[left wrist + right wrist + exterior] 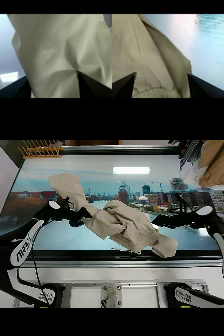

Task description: Fold the clothes and pants, and hang the long-sleeved shirts on hangers.

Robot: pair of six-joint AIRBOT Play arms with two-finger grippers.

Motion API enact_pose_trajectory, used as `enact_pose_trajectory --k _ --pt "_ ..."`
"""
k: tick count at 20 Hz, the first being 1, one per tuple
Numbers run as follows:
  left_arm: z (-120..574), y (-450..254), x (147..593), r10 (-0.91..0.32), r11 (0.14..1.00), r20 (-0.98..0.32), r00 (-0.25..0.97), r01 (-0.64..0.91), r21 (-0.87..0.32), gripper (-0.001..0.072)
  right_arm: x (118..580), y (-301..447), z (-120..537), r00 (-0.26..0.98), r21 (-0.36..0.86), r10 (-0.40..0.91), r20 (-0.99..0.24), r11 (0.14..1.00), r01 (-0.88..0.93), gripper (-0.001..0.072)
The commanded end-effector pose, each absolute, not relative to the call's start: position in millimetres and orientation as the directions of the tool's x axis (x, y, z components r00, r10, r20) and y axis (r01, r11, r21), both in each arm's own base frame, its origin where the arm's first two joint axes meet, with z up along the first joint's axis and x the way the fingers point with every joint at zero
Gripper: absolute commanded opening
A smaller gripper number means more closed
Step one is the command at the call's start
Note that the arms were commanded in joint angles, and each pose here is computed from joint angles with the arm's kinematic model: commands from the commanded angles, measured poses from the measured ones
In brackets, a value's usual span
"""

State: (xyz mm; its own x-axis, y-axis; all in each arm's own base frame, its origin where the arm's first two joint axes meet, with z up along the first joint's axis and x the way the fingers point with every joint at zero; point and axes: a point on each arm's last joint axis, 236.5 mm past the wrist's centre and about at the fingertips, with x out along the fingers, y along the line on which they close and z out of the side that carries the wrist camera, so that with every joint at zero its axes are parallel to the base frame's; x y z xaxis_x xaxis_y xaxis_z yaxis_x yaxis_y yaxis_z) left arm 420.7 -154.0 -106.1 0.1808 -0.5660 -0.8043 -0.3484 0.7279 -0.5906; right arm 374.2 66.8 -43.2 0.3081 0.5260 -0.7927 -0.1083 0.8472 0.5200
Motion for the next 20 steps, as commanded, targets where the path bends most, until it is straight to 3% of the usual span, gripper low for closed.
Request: enact_pose_trajectory --k 1,2,3,4,6,7,9,12,16,20 --pt "-105 -159 436 -0.571 0.724 -0.796 0.199 -0.335 -0.603 0.0221 404 104 -66 0.314 0.515 0.541 -0.78 0.84 -0.169 0.0694" --pt "-102 -158 440 -0.571 0.723 -0.794 0.209 -0.331 -0.607 0.009 412 118 -66 0.307 0.531 0.565 -0.765 0.825 -0.194 0.0694" --pt "-98 -157 443 -0.573 0.722 -0.791 0.214 -0.324 -0.611 0.0011 421 129 -67 0.305 0.543 0.582 -0.754 0.813 -0.21 0.0693" --pt "-93 -157 446 -0.576 0.721 -0.788 0.219 -0.317 -0.616 0.0011 429 134 -67 0.303 0.54 0.585 -0.753 0.811 -0.224 0.0606" --pt "-78 -157 452 -0.589 0.72 -0.776 0.224 -0.29 -0.63 0.0011 442 137 -62 0.318 0.535 0.587 -0.745 0.81 -0.242 0.0167" --pt "-62 -154 459 -0.589 0.725 -0.77 0.245 -0.26 -0.638 0.001 449 135 -50 0.337 0.531 0.589 -0.734 0.808 -0.256 0.001" --pt "3 -137 484 -0.549 0.767 -0.753 0.364 -0.139 -0.626 0.0009 460 127 5 0.398 0.5 0.6 -0.694 0.799 -0.334 0.0009" --pt "175 -103 494 -0.477 0.832 -0.619 0.624 0.094 -0.547 0.001 436 117 137 0.496 0.394 0.628 -0.6 0.771 -0.5 0.0008" --pt "382 -101 404 -0.471 0.853 -0.314 0.824 0.334 -0.401 0.001 345 119 263 0.626 0.273 0.611 -0.485 0.786 -0.555 0.0009" --pt "485 -96 311 -0.425 0.881 -0.067 0.903 0.396 -0.261 0.001 276 115 301 0.696 0.326 0.544 -0.468 0.838 -0.436 0.0008"
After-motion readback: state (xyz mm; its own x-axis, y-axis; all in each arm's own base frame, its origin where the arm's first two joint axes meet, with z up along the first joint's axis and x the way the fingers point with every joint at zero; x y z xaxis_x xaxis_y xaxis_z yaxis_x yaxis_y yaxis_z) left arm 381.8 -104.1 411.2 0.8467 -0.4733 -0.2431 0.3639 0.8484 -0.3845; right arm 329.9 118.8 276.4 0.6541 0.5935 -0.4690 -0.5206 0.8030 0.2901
